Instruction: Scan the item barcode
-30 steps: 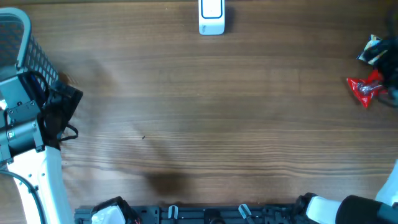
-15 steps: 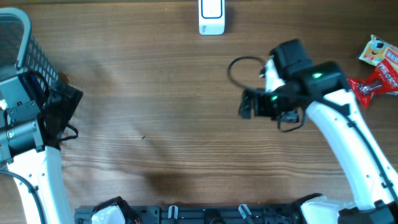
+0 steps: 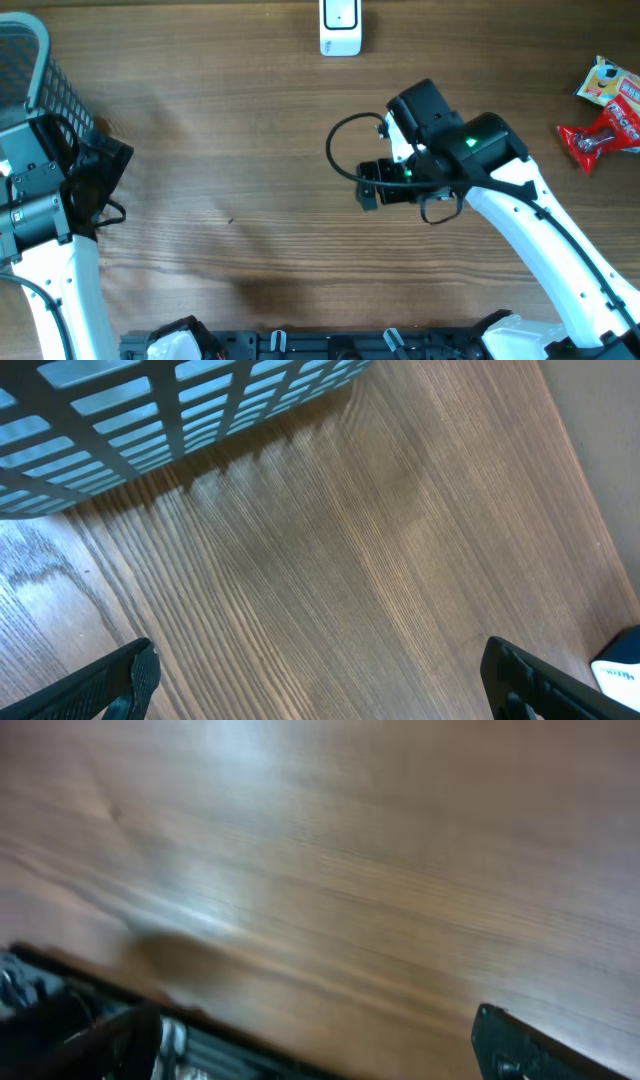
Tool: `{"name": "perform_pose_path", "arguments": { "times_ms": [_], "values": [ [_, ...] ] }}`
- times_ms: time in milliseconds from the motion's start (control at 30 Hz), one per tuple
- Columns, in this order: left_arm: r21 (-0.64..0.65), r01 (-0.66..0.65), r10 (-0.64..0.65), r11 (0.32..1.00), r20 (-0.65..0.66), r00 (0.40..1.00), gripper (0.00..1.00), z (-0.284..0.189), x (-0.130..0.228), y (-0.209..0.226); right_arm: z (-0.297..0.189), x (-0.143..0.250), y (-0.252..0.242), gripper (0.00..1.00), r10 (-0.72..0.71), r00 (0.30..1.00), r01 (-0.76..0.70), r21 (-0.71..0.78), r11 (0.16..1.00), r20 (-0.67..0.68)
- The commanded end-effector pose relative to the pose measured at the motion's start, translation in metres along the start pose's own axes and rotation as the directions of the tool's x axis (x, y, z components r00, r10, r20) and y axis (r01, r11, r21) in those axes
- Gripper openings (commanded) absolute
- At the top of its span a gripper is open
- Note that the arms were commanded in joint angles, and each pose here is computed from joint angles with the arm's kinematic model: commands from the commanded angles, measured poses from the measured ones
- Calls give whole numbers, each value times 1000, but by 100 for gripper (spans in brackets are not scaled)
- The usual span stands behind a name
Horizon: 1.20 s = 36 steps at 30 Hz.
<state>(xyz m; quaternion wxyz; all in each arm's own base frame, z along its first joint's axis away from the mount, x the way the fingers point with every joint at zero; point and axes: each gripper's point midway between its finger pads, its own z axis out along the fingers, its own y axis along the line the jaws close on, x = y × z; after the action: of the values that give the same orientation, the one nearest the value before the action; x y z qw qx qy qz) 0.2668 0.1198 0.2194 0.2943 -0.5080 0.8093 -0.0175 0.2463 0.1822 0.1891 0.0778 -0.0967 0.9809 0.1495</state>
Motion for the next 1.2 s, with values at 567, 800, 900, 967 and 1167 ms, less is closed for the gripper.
{"name": "perform_pose_path", "arguments": {
  "times_ms": [567, 800, 900, 967, 1167],
  "values": [
    [-13, 18, -18, 1000, 11, 1000, 100, 1, -3, 3, -23, -40, 15, 100, -128, 962, 138, -25, 990, 240],
    [-13, 18, -18, 1000, 11, 1000, 100, 1, -3, 3, -78, -41, 13, 100, -202, 875, 210, 30, 977, 440],
    [-13, 18, -18, 1000, 11, 1000, 100, 1, -3, 3, -81, -29, -7, 100, -165, 850, 169, 37, 985, 501],
    [-13, 18, -18, 1000, 11, 1000, 100, 1, -3, 3, -73, -20, -19, 100, -133, 821, 159, 1, 987, 555],
    [-13, 18, -18, 1000, 11, 1000, 100, 1, -3, 3, -52, 2, -49, 100, -58, 663, 189, -91, 978, 747]
  ]
}}
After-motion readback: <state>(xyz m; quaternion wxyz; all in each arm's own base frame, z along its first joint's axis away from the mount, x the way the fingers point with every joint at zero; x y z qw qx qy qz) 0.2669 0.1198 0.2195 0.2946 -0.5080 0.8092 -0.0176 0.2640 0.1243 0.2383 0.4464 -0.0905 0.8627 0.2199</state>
